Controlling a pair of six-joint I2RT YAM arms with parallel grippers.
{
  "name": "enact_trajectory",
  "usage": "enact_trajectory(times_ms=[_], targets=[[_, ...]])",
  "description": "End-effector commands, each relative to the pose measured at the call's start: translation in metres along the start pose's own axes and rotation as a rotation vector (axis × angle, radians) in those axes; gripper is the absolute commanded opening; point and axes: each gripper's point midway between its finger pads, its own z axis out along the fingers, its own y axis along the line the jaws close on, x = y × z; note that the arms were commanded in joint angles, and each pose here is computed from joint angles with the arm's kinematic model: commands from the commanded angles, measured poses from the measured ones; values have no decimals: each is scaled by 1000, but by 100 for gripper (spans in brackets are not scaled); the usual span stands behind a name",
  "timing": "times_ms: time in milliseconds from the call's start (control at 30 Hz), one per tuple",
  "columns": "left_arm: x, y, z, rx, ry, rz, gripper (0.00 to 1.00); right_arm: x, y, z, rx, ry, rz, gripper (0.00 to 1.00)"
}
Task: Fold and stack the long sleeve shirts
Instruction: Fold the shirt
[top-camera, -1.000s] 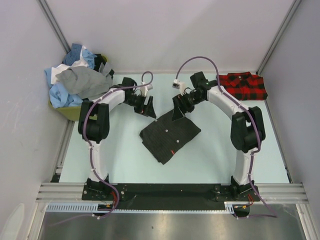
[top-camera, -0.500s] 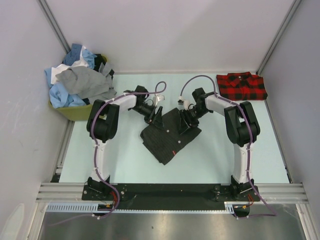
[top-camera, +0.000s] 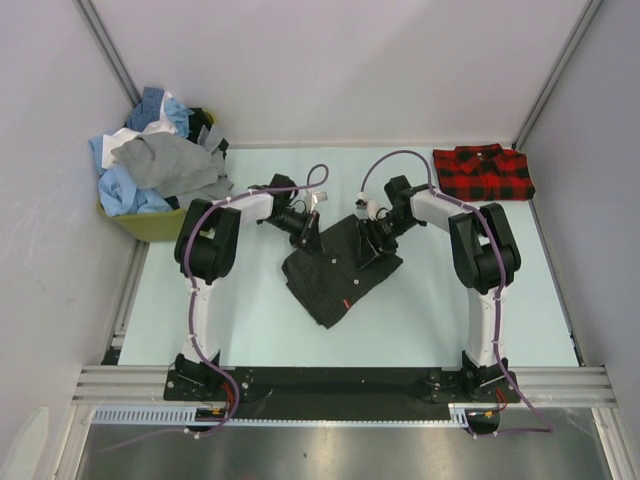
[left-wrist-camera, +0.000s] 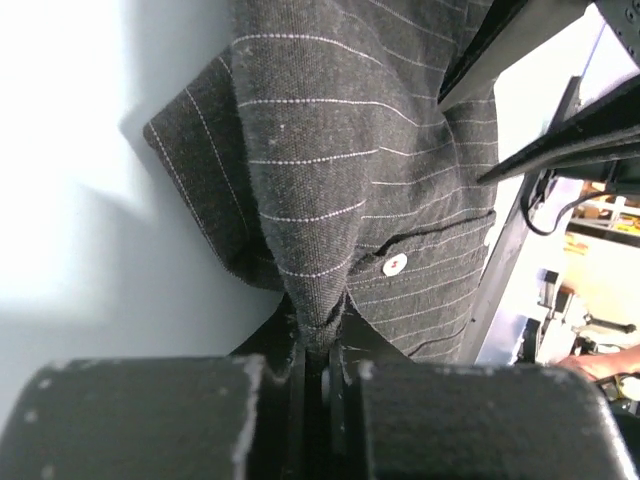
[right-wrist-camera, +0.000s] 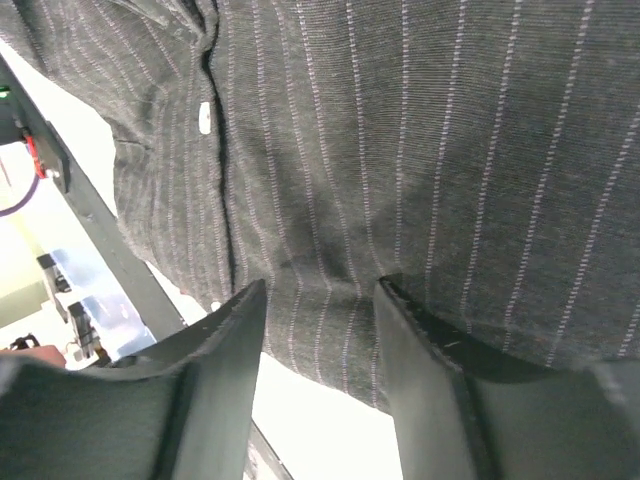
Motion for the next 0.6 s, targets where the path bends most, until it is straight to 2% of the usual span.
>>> enact_trajectory(times_ms=[0,33,167,200,267,300,367,400,467,500,567], targets=[[-31,-20,-26,-82,-55,163,0,-1,0,-10,16,-39,7,58],[-32,-26,-35,-106,-53,179,0,-2,2,-12,2,-57,17,66],[-44,-28,-62,-236,-44,283,0,-14,9,-38,-39,-146,50,76],[-57,-30,-74,-291,-59,321,0,-15,8,-44,-35,-161,52,77],[-62,-32,-90,-349,-40,352,0,-19,2,-62,-27,-206,68,78],[-83,-44,-105,-390,-76,415,0,-21,0,-68,-25,-222,74,79],[-94,-39,-127,-512,-56,471,0,-23,-4,-80,-24,-251,93,79],[-118,-53,-147,-570,-108,543,0,-24,-13,-89,-18,-277,114,79],[-133,-46,-171,-712,-97,600,0,-24,-16,-97,-22,-305,141,79],[-149,-61,-187,-774,-131,665,0,-25,-21,-103,-22,-328,153,79],[-162,-59,-206,-935,-90,775,0,-24,-20,-109,-37,-350,175,79]])
